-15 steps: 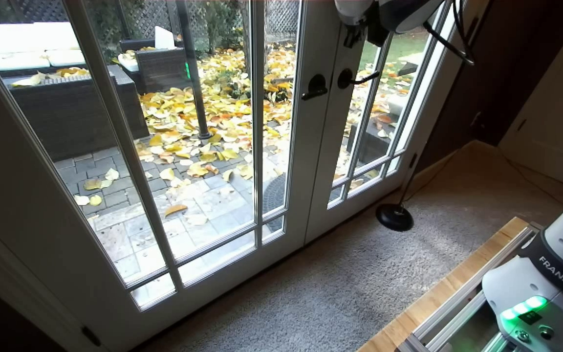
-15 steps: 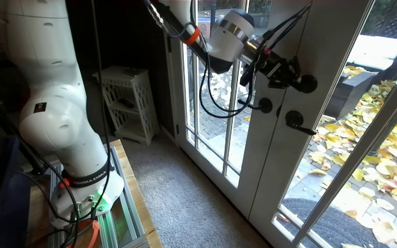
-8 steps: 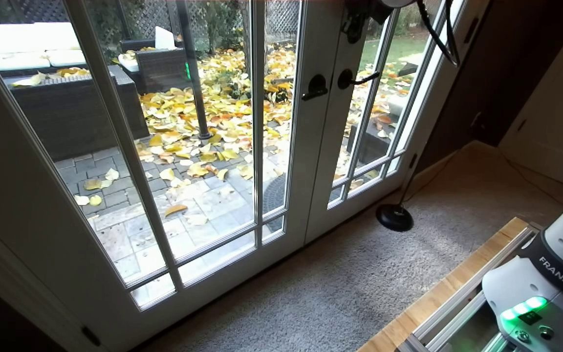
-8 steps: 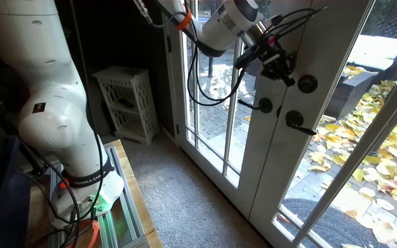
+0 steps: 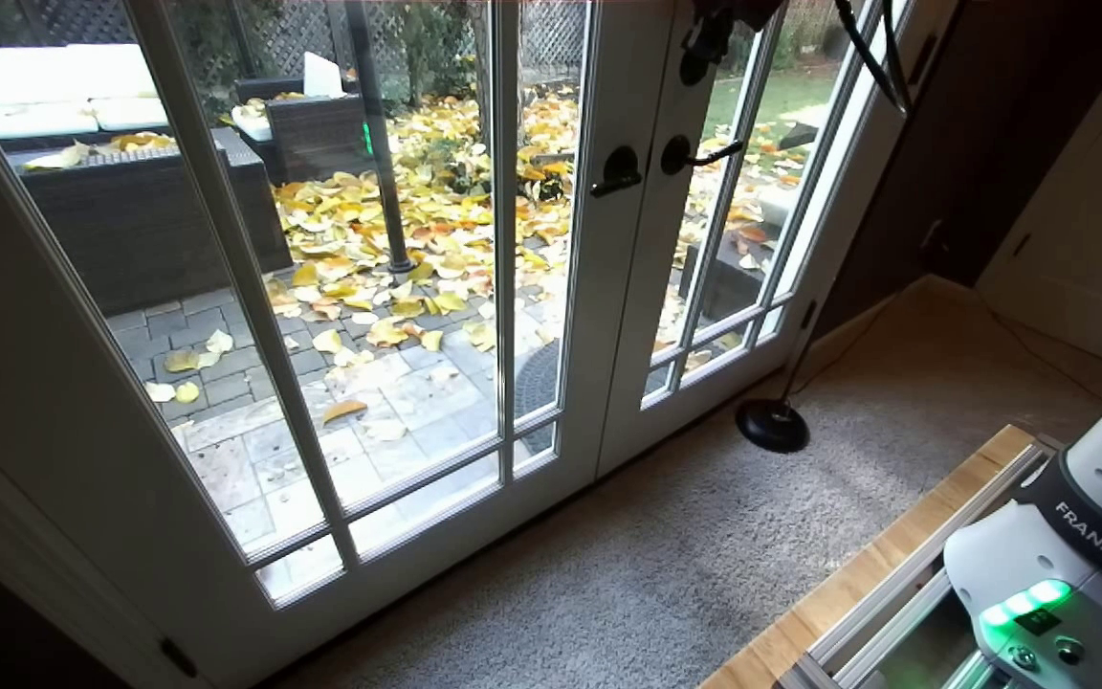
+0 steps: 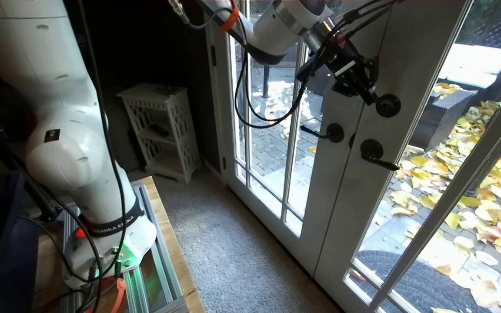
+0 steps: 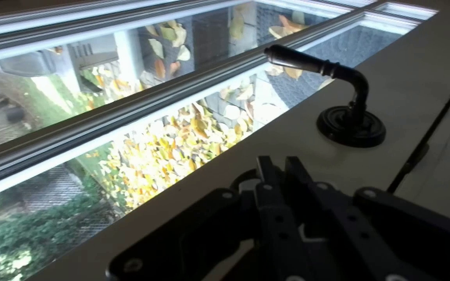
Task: Turn the lock of the right door to the right
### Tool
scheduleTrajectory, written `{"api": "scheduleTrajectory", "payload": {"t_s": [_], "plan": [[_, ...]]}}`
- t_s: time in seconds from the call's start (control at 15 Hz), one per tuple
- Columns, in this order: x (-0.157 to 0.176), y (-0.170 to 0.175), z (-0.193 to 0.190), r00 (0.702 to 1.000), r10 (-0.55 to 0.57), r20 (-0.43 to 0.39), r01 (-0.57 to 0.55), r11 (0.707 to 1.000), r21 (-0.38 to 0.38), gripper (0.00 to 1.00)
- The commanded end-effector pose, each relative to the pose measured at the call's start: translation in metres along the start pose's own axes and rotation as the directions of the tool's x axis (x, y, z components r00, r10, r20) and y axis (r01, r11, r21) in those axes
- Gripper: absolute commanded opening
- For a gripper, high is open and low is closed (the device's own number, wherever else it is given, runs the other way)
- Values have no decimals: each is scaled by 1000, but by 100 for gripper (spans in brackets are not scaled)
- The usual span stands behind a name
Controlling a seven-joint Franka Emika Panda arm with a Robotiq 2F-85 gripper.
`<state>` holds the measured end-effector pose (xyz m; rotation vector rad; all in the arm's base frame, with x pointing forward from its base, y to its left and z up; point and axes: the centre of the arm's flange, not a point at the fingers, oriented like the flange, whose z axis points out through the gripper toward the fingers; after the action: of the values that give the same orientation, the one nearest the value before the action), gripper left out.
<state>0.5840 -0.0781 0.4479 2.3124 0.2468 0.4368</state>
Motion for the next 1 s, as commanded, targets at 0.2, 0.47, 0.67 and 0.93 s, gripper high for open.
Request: {"api": "scheduleTrajectory", "payload": {"t_s": [0.2,0.47,0.67,0.93], "plan": [[3,-37,0,997,-58,58,72,956,-285,52],[2,-47,21,989,-98,106,128,933,-335,42],[1,-52,38,986,-129,103,158,926,-343,46],[3,-55,49,985,-167,53,175,920,-349,39]]}}
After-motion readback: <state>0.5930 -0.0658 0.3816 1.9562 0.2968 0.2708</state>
